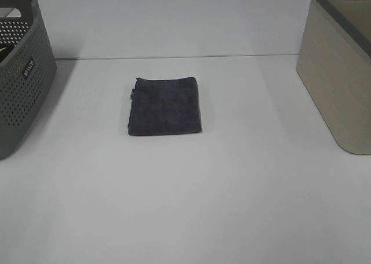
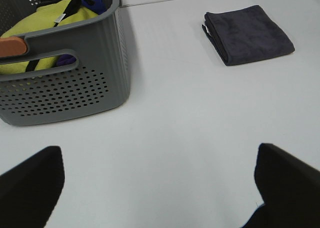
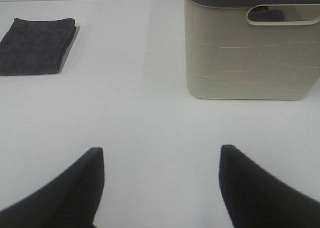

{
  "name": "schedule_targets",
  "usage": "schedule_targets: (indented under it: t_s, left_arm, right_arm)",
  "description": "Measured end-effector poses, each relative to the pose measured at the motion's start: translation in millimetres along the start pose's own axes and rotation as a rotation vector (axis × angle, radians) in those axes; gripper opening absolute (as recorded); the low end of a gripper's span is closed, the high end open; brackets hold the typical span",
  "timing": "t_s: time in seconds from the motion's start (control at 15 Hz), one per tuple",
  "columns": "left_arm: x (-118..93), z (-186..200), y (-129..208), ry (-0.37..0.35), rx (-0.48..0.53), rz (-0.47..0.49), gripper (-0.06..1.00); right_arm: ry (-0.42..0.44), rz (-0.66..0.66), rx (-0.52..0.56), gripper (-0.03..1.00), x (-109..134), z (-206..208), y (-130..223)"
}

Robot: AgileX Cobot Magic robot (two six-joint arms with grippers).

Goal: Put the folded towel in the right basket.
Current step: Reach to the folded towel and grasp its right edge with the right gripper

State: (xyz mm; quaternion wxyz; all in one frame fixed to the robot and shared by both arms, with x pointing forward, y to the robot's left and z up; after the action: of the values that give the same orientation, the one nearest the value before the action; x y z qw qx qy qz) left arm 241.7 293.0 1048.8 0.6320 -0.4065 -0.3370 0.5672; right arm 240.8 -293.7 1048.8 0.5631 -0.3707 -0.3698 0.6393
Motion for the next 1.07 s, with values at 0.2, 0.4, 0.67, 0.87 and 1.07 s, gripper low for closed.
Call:
schedule_targets:
  t_s: [0.2, 0.4, 0.67, 0.87, 1.07]
  left_arm:
    - [0.0, 0.0, 0.0, 0.0, 0.0, 0.0, 0.98]
    - [0.0, 0.0, 0.0, 0.0, 0.0, 0.0, 0.98]
    - [0.0, 0.0, 0.0, 0.0, 0.0, 0.0, 0.98]
    - [0.0, 0.0, 0.0, 0.0, 0.0, 0.0, 0.98]
    - [0.0, 0.0, 0.0, 0.0, 0.0, 0.0, 0.98]
  right_arm:
    - [0.0, 0.0, 0.0, 0.63, 0.0, 0.0, 0.0]
    - [0.0, 0.0, 0.0, 0.63, 0.0, 0.0, 0.0]
    - [0.0, 0.0, 0.0, 0.63, 0.0, 0.0, 0.0]
    - [0.0, 0.0, 0.0, 0.63, 0.0, 0.0, 0.0]
    - [0.0, 0.0, 0.0, 0.63, 0.0, 0.0, 0.0]
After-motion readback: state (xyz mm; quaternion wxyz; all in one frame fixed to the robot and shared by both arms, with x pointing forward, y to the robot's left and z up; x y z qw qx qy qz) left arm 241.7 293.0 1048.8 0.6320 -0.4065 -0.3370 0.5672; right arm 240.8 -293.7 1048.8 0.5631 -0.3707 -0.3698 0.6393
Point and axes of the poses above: a point on each arm's last joint axis where the gripper is mounted, z pointing back along that axis away from the gripper, x along the wrist's bending axis when the last joint is at zero, y = z × x, the point moved 1 cm from there along -z, pointing out along that axis toward the gripper, and after that the axes turned 3 degrees about z, right-handed, at the moved point
